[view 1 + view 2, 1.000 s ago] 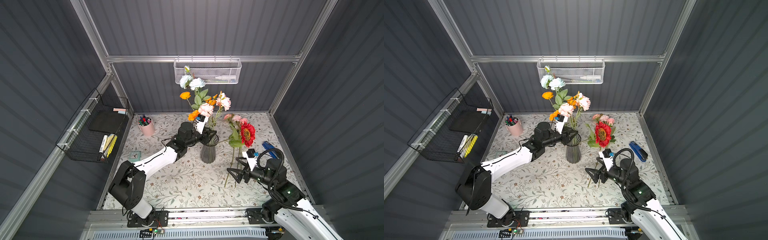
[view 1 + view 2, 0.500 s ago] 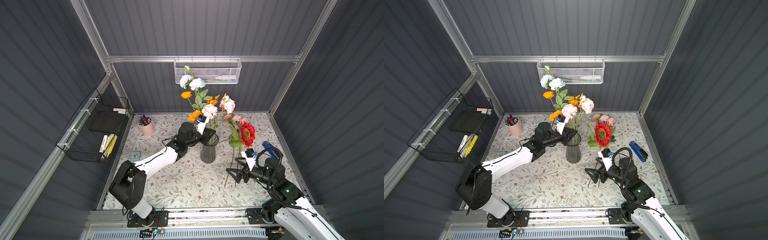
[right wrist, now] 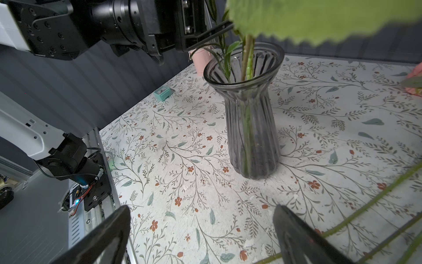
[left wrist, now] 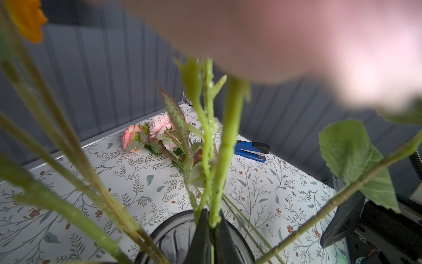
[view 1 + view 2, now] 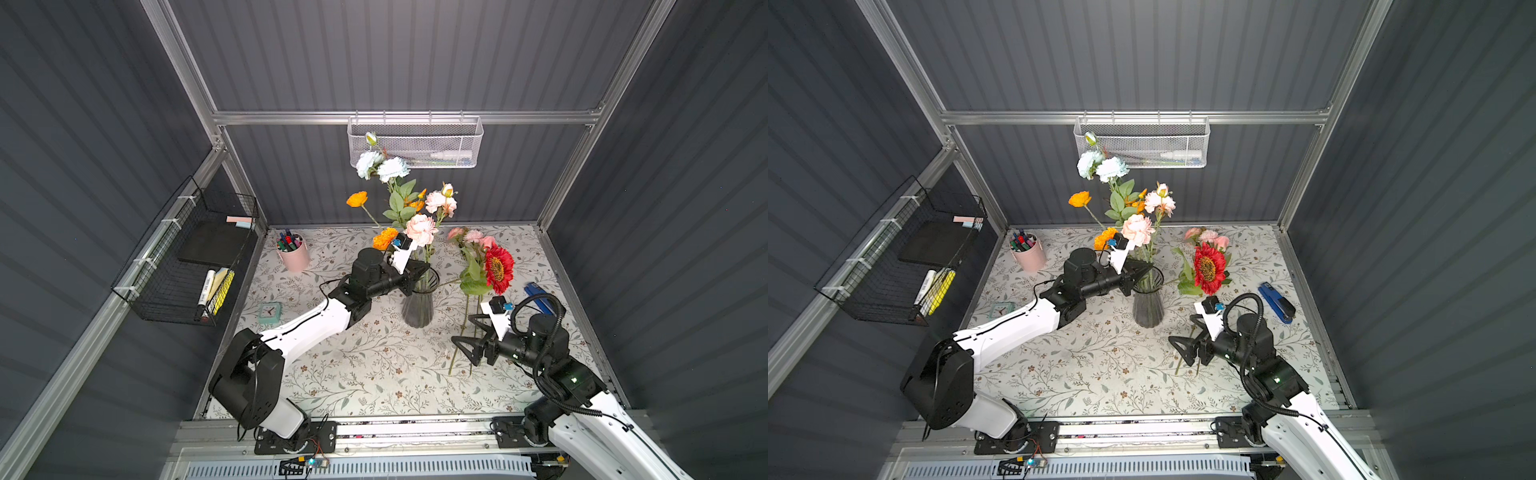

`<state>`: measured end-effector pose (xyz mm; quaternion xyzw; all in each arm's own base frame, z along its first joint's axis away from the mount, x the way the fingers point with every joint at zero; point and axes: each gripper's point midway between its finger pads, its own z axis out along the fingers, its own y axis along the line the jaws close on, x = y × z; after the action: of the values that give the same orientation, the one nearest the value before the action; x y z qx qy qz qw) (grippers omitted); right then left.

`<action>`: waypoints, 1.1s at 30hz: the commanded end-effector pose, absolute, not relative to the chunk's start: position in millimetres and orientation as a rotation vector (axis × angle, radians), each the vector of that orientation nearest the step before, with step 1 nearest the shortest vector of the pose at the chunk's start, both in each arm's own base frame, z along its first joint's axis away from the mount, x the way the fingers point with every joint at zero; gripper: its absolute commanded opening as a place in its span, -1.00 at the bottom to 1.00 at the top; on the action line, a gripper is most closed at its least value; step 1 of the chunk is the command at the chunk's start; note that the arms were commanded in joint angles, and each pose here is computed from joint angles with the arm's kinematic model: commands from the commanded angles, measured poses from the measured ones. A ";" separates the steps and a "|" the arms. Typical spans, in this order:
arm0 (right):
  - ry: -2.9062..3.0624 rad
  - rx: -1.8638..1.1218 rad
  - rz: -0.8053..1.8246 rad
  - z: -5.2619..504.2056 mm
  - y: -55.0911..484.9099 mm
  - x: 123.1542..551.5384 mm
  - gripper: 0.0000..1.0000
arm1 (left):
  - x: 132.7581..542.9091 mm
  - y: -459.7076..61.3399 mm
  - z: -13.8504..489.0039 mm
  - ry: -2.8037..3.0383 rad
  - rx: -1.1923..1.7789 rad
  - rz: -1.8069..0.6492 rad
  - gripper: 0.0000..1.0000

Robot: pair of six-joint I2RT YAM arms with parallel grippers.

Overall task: Pick out pink flowers from the vase
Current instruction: Pick up the flower from the vase.

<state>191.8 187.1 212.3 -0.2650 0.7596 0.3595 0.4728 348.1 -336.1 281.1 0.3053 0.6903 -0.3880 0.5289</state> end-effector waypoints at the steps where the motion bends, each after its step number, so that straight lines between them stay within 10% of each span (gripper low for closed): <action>1: 1.782 -0.681 0.889 234.6 191.2 189.6 0.98 | 333.6 -333.2 297.7 1.587 0.786 -0.900 -0.95; 33: 1.742 -0.706 0.813 259.2 188.2 190.1 0.98 | 317.6 -323.7 377.2 1.338 0.853 -0.788 -0.96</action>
<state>191.5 189.1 246.0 -0.2855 0.7385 0.3464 0.5031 324.7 -327.0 339.8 0.3736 0.6221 -0.3448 0.5954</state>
